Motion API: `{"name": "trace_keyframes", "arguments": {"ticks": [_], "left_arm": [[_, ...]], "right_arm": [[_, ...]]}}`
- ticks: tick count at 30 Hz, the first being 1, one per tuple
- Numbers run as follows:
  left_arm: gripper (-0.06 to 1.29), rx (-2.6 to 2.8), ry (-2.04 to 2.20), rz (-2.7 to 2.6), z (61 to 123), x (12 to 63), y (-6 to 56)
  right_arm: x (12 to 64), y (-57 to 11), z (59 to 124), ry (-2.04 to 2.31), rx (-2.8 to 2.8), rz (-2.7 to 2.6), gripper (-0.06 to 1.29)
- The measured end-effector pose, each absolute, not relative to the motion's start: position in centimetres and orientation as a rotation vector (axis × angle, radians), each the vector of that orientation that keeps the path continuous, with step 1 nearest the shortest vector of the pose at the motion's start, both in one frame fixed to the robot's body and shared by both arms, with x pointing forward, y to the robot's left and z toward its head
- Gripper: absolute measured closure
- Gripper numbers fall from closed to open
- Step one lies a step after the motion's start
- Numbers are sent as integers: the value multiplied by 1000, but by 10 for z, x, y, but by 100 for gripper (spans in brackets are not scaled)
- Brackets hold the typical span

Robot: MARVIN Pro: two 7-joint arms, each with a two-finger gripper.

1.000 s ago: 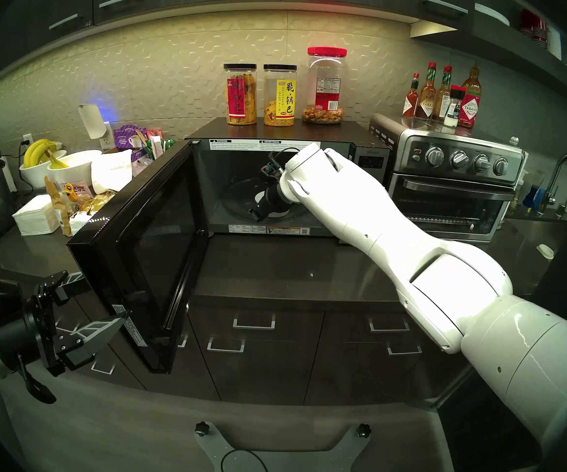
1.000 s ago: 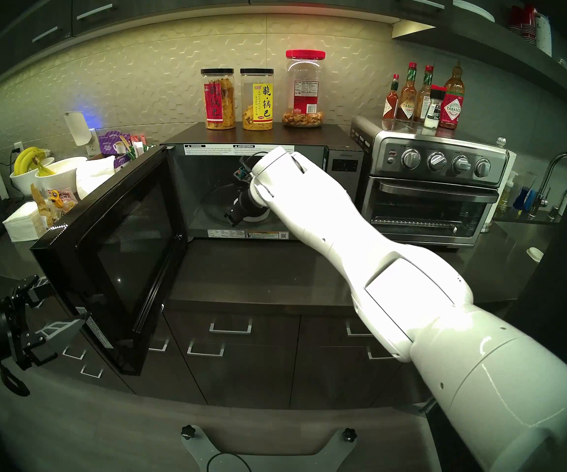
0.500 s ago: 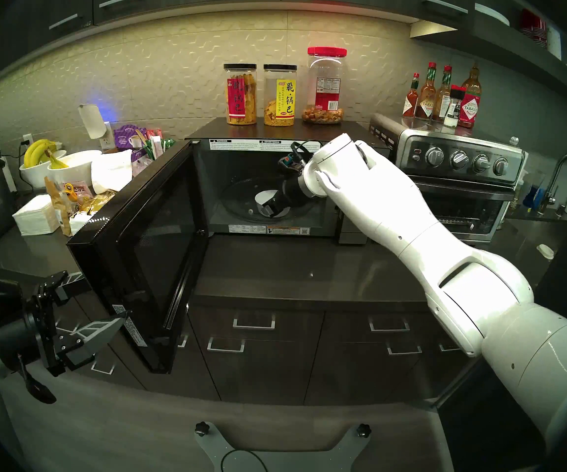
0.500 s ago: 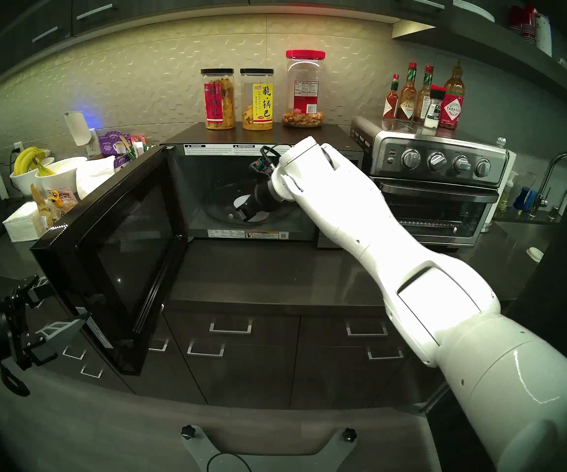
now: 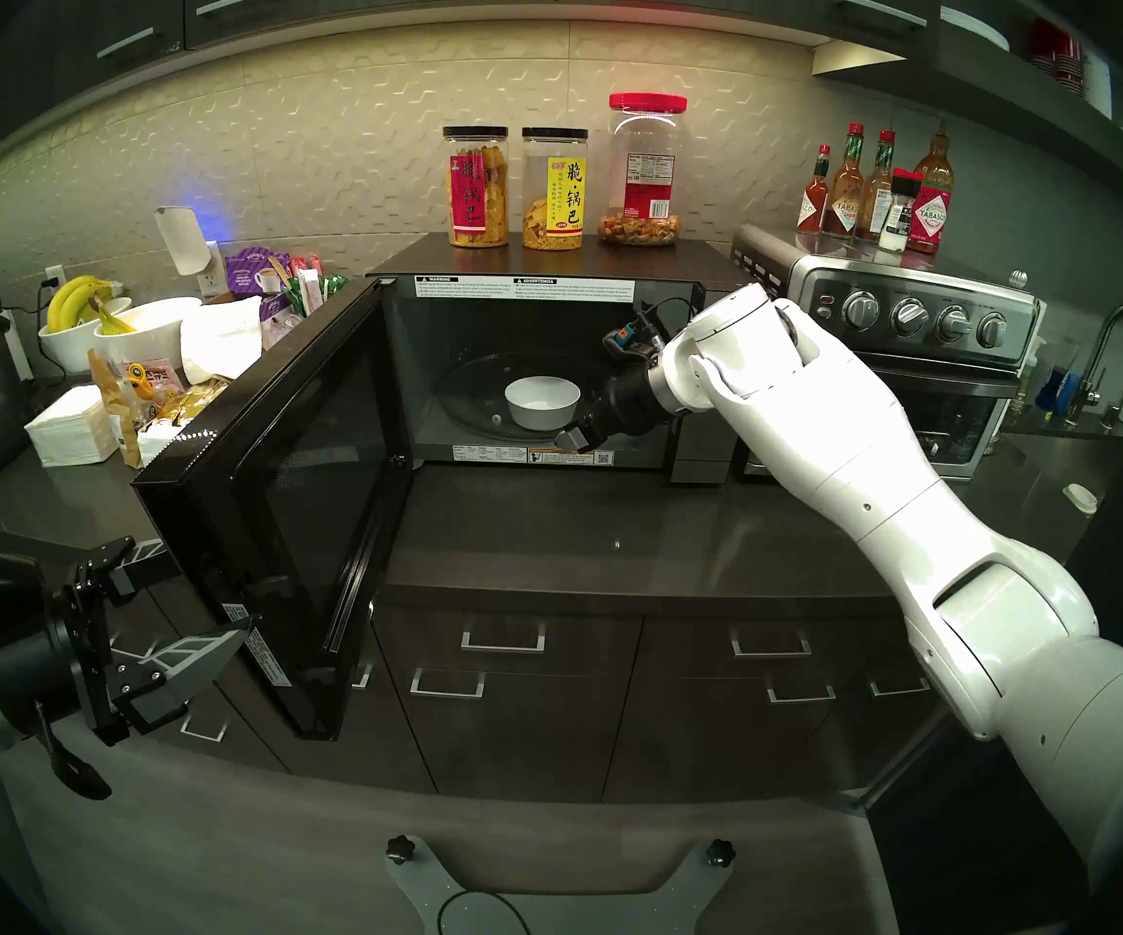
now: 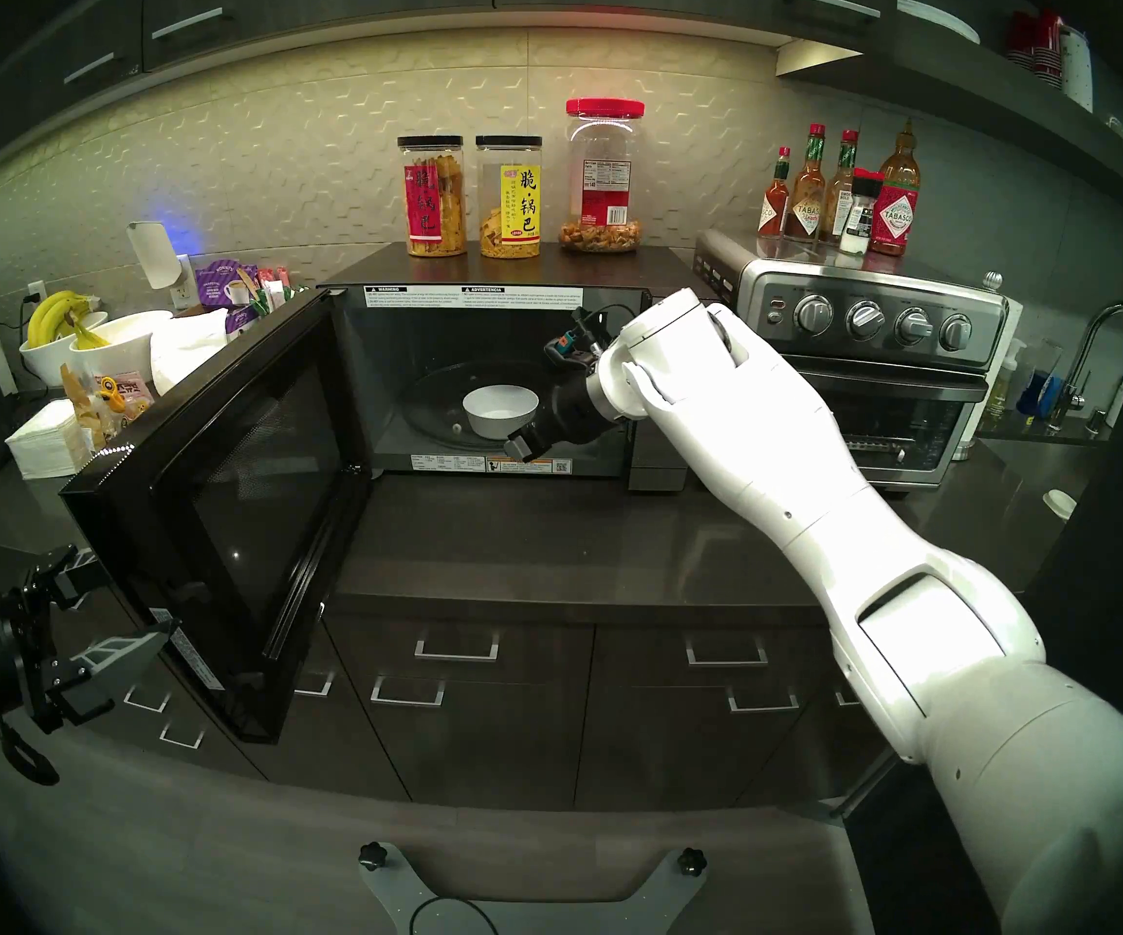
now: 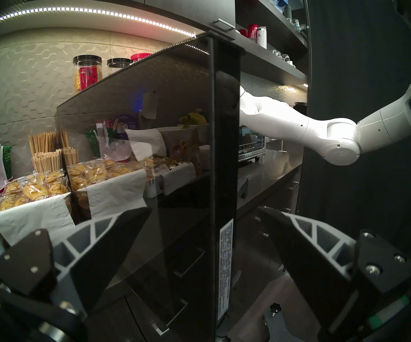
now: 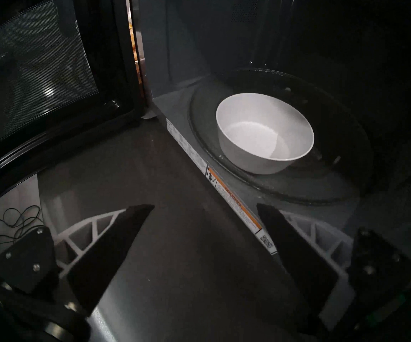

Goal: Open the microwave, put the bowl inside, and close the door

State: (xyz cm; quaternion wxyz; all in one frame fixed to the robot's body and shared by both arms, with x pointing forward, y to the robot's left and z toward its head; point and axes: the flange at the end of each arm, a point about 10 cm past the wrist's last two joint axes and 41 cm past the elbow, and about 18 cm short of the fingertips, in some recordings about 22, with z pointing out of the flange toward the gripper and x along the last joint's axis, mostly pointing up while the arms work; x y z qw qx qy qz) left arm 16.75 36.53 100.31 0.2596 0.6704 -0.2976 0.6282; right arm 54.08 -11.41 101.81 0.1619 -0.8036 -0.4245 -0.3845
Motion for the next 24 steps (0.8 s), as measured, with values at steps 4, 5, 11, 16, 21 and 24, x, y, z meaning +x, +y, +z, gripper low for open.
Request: {"name": "trace_keyframes", "arguments": {"ticks": [4, 5, 11, 16, 21, 24], "left_arm": [[0, 1816, -806, 1702, 1003, 167, 365], [0, 1816, -806, 1702, 1003, 167, 365], [0, 1816, -806, 1702, 1003, 167, 365], [0, 1816, -806, 1702, 1003, 167, 365], [0, 1816, -806, 1702, 1003, 167, 365], [0, 1816, -806, 1702, 1003, 167, 365]], "right_arm": [[529, -128, 1018, -1212, -2270, -1070, 2], [529, -128, 1018, -1212, -2270, -1070, 2], [514, -146, 1021, -1213, -2243, -1048, 2], [501, -163, 1026, -1209, -2237, -1070, 2], [489, -182, 1031, -1198, -2246, -1103, 2], [478, -198, 1035, -1184, -2248, -1132, 2]]}}
